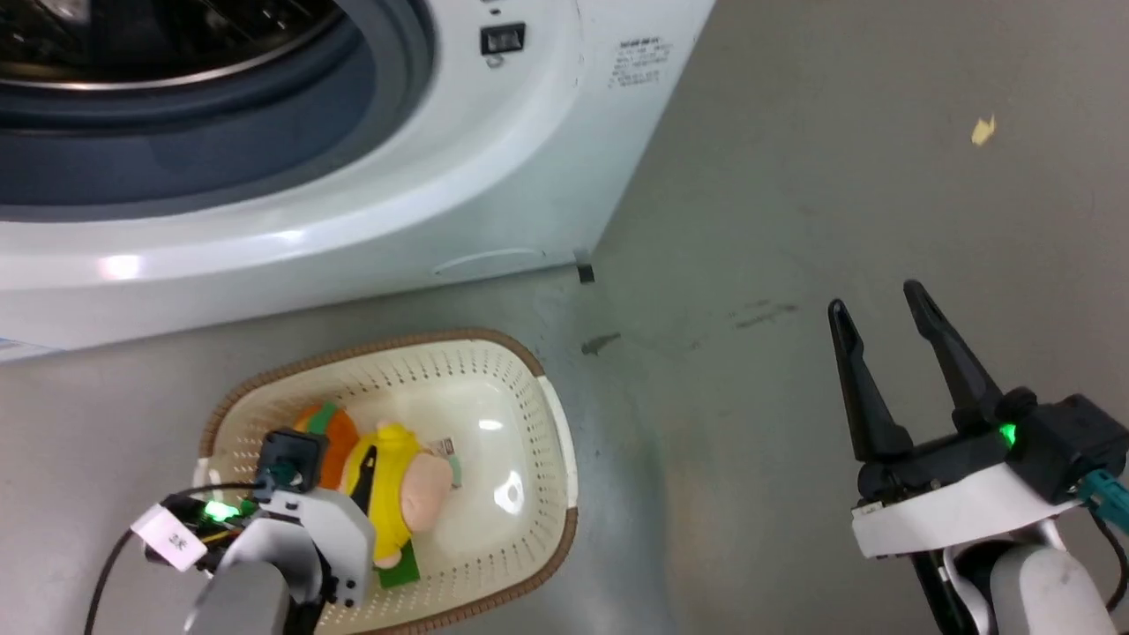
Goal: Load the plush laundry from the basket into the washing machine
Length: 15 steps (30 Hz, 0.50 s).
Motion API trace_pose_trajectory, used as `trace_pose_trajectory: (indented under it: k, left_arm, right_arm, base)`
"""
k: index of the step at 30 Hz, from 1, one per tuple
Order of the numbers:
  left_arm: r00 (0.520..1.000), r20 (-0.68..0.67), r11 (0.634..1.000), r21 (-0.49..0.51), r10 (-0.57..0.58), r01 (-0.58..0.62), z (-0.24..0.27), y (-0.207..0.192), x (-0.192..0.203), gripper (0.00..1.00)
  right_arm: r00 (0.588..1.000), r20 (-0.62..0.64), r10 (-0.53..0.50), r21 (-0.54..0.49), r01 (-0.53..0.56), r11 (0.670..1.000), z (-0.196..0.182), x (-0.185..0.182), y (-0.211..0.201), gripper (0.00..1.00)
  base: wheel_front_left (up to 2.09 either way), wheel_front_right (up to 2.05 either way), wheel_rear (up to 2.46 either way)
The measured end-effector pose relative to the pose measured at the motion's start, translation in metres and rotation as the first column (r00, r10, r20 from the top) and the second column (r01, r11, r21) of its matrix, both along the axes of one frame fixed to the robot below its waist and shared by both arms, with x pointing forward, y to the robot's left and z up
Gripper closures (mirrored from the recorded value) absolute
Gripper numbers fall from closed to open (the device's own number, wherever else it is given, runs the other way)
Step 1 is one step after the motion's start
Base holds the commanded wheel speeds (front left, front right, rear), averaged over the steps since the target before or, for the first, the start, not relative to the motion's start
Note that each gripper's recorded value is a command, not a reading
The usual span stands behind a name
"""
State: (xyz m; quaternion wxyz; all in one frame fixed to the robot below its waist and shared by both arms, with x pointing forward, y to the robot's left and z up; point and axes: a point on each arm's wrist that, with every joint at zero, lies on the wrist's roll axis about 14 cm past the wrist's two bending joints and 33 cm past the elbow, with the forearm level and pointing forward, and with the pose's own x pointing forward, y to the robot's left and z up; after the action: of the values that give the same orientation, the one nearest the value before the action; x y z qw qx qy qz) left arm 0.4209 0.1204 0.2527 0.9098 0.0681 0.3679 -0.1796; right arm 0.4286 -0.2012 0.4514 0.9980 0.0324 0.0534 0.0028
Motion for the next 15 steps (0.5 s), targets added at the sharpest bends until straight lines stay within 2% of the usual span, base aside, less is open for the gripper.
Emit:
trace_pose_trajectory:
  k: [15]
  left_arm:
    - [0.968,-0.225,0.991,0.047,-0.108,0.122,-0.073,-0.007,-0.009,0.0]
  right_arm:
    - [0.998,-0.046,-0.034,-0.001,0.034,0.999,-0.03,0.011,-0.012,0.0]
  base:
    - [0.0,0.0,0.0]
